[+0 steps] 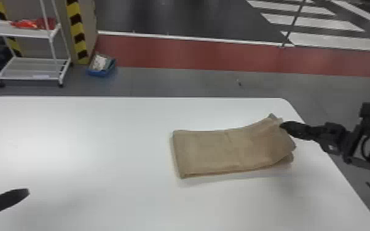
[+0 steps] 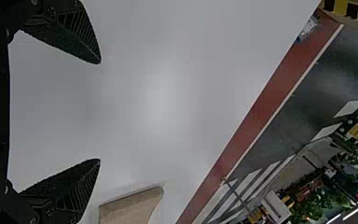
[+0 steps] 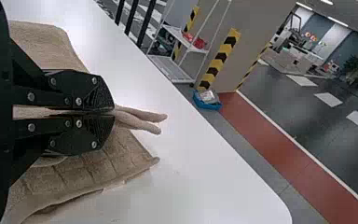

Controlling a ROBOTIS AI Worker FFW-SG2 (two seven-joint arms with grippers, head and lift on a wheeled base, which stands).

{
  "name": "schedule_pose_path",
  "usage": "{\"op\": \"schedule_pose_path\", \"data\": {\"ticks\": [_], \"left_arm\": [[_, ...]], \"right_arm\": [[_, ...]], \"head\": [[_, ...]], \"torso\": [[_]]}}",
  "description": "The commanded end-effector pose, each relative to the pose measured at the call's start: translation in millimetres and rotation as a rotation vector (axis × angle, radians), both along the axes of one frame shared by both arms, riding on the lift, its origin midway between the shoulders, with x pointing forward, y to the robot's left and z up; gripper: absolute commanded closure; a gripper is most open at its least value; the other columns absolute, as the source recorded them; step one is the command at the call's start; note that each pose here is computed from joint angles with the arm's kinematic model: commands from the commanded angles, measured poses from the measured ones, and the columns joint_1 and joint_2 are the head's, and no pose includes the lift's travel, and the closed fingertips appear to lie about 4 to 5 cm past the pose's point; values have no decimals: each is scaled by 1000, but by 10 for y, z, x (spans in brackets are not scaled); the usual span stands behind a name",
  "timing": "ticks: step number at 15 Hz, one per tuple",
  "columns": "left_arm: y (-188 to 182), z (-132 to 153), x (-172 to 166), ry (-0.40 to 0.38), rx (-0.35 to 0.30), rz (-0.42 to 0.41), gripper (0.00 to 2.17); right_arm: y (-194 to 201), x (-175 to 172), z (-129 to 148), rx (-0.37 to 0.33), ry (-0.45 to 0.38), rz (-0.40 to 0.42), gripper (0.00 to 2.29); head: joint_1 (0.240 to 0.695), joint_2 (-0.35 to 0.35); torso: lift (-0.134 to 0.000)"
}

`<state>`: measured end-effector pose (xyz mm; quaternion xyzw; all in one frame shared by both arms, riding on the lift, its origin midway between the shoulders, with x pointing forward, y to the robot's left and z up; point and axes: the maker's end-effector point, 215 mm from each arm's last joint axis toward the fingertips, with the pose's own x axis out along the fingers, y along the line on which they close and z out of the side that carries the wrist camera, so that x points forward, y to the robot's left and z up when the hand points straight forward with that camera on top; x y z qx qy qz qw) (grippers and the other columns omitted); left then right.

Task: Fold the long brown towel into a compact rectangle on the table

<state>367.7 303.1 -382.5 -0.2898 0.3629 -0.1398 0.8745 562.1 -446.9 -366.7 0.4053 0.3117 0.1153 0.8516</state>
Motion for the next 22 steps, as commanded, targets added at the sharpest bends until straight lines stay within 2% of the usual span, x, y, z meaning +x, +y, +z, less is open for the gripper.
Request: {"op": "schedule_pose_path", "data": {"ticks": [1, 2, 4, 6, 10, 16, 20, 22], "left_arm": [[1, -37, -3, 7, -3, 6, 147], [23, -31, 6, 0, -1, 9, 147], [51, -68, 11, 0, -6, 12, 147], [63, -83, 6, 1, -13, 14, 147], [126, -66, -6, -6, -20, 27, 147], [195, -62, -74, -7, -34, 39, 147], [208, -67, -102, -6, -37, 41, 147], [207, -62, -100, -7, -36, 41, 147]], "right_arm": [[-54, 67, 165, 14, -24, -10, 1082], [-57, 16, 136, 20, -2, -6, 1004], [-77, -109, -57, -12, 44, 0, -2], [-169, -130, -84, -25, 56, -23, -2], [-369, -181, -130, -117, 111, -29, 56], [-187, -34, -488, -345, 181, 63, 80], [-152, -26, -656, -403, 212, 85, 208], [-78, -35, -732, -410, 222, 101, 255]], "head": [[695, -173], [695, -171], [695, -172], [695, -171], [695, -194], [695, -185], [695, -171], [695, -168]], "torso": [[-125], [-125], [-125], [-125], [-125], [-125], [-125], [-125]]}}
